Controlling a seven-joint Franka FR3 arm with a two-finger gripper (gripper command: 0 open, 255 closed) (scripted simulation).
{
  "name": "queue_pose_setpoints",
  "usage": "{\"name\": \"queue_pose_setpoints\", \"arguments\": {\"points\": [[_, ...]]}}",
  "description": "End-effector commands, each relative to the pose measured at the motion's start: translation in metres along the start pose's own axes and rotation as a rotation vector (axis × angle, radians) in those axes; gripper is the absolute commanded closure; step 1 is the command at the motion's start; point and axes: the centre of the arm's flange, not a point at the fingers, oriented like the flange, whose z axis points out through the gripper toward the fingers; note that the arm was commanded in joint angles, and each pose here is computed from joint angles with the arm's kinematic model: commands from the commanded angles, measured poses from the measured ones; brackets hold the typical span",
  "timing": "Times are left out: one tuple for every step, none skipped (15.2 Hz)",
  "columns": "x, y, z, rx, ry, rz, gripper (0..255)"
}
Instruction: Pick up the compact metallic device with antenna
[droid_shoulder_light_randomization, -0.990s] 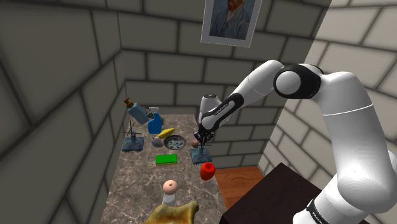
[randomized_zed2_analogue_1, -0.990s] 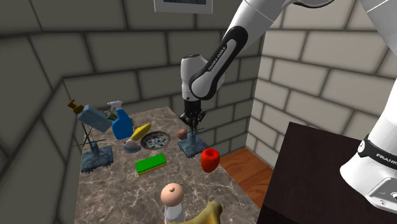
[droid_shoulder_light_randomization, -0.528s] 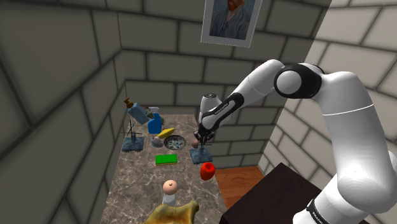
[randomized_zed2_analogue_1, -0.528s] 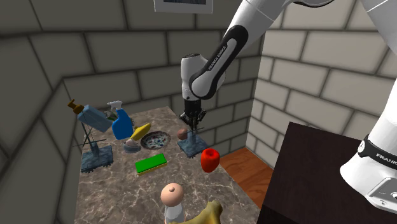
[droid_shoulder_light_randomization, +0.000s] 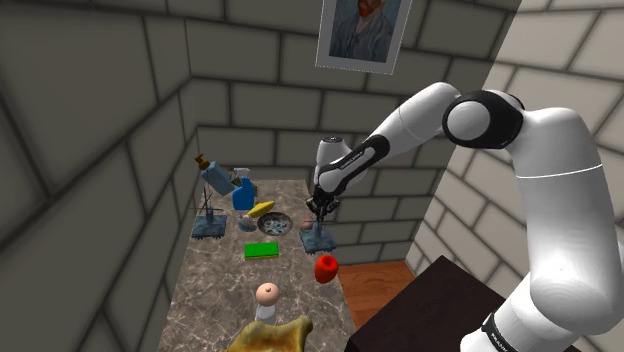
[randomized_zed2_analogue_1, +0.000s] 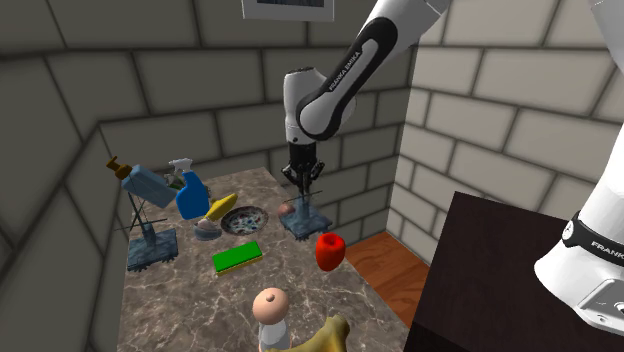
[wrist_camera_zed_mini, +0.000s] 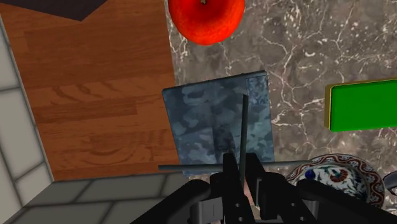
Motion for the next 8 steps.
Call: {"name": "queue_pose_setpoints", "arguments": {"points": [[-0.001, 0.0, -0.011, 0.0, 0.0, 0.0, 255], [0.0, 0.0, -0.017, 0.0, 0.0, 0.0, 255], [0.0, 0.0, -0.022, 0.0, 0.0, 0.0, 255], [0.0, 0.0, -0.027, 0.0, 0.0, 0.0, 255], [0.0, 0.0, -0.032, 0.0, 0.0, 0.0, 255], [0.001, 0.0, -0.038, 0.0, 0.0, 0.0, 255], [0.001, 0.0, -0.039, 0.0, 0.0, 0.0, 255], [0.001, 0.0, -0.039, 0.0, 0.0, 0.0, 255]]}}
